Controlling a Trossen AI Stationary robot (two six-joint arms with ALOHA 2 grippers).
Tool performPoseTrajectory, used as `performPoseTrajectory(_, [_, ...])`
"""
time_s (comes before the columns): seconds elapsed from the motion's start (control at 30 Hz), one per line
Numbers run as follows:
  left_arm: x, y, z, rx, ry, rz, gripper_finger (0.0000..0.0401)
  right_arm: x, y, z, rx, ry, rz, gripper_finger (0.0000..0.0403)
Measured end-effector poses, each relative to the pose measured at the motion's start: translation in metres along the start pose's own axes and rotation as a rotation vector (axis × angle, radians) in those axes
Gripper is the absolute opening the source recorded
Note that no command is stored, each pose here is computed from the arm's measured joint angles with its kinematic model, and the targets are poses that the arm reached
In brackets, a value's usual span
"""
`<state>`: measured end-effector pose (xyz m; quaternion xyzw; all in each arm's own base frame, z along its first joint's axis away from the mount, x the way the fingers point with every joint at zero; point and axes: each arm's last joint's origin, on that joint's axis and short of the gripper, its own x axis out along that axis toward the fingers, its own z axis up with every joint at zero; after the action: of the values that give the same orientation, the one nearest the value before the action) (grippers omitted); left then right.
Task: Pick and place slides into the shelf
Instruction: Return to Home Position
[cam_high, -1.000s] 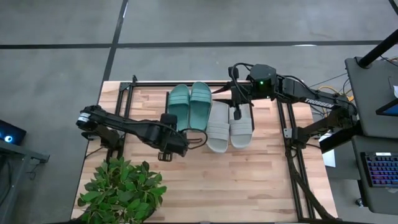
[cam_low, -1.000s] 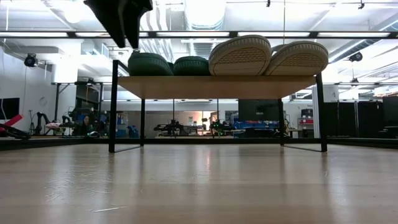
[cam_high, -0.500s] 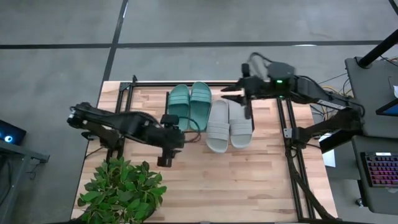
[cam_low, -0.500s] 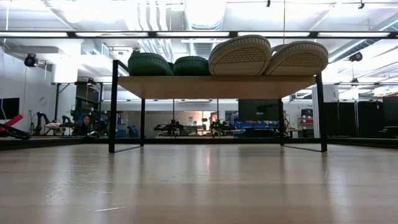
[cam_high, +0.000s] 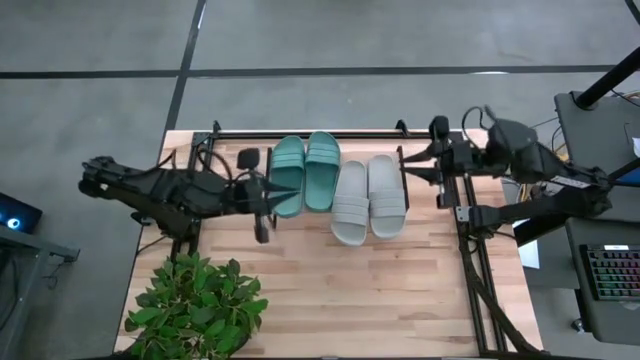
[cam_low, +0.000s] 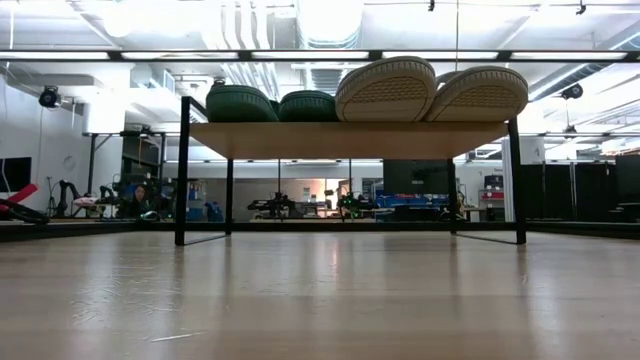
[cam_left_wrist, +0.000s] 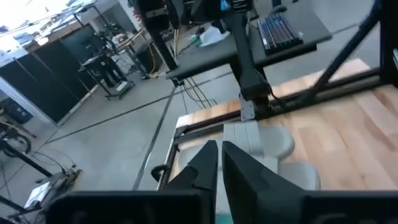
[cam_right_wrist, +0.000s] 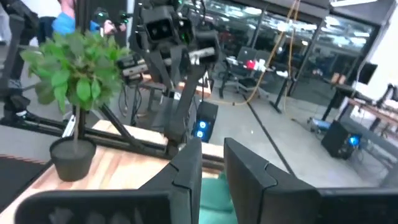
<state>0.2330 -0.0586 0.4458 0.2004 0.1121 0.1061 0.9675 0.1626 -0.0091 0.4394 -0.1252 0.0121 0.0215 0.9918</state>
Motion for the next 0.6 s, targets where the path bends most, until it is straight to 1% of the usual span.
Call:
performPoseTrajectory(0.17, [-0.017, -0.007, -0.034, 0.028, -0.004, -0.024, 0.0009, -0.004, 0.008, -0.037, 0.041, 0.013, -0.057, 0.0059])
performPoseTrajectory(0.27, [-0.032, -0.006, -0.056, 0.025, -0.032, -0.052, 0.0002, -0.004, 0.012, -0.057, 0.044, 0.024, -0.103, 0.0059])
performPoseTrajectory(0.3, [-0.036, -0.005, -0.063, 0.022, -0.046, -0.071, 0.0001, -0.005, 0.013, -0.061, 0.045, 0.025, -0.114, 0.0059])
performPoseTrajectory(0.4, [-0.051, 0.002, -0.077, 0.008, -0.166, -0.11, 0.0001, -0.004, 0.016, -0.073, 0.049, 0.039, -0.115, 0.0059])
performPoseTrajectory(0.5, [-0.065, 0.019, -0.085, 0.015, -0.28, -0.025, 0.0, -0.003, 0.018, -0.081, 0.068, 0.049, -0.113, 0.0059])
performPoseTrajectory(0.6, [-0.076, 0.029, -0.099, 0.016, -0.279, 0.036, 0.0, -0.001, 0.019, -0.087, 0.091, 0.062, -0.11, 0.0059])
